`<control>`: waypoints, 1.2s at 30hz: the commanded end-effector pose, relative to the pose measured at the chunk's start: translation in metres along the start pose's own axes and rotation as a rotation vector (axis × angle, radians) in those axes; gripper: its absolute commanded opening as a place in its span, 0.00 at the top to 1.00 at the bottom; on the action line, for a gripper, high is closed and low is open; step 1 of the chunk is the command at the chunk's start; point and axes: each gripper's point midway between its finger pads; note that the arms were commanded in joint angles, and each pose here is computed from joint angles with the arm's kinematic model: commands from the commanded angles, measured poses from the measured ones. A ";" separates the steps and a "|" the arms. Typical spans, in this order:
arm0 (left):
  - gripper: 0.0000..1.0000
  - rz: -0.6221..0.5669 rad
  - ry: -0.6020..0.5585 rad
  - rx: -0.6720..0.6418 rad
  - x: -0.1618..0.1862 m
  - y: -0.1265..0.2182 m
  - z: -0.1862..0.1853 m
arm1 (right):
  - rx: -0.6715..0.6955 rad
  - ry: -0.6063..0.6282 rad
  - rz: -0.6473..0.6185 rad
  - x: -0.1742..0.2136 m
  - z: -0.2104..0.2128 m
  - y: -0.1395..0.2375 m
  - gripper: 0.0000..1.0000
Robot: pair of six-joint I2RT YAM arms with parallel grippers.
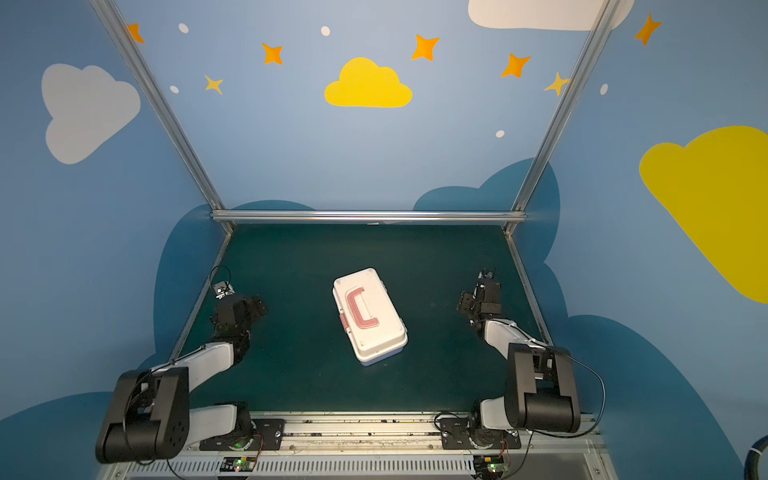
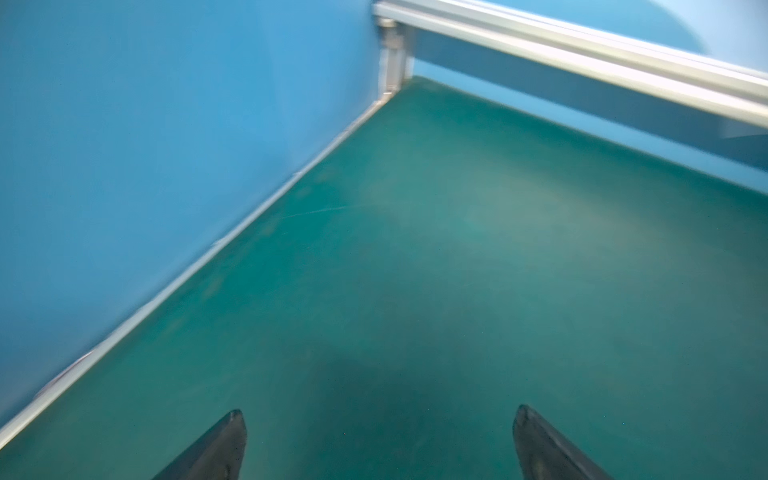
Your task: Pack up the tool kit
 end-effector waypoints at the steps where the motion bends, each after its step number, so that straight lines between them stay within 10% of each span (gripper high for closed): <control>1: 0.00 -0.092 -0.003 0.195 -0.017 -0.002 -0.036 | -0.081 0.108 -0.114 -0.008 0.027 -0.002 0.21; 36: 0.00 -0.013 -0.123 0.293 0.006 -0.020 -0.067 | -0.099 0.102 -0.076 -0.006 0.028 -0.005 0.13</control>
Point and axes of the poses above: each gripper's point midway between its finger pads, its own y axis back along the fingers, its own z axis along the line the jaws close on, x = y × z, and after that the axes turned 4 degrees about -y, right-handed
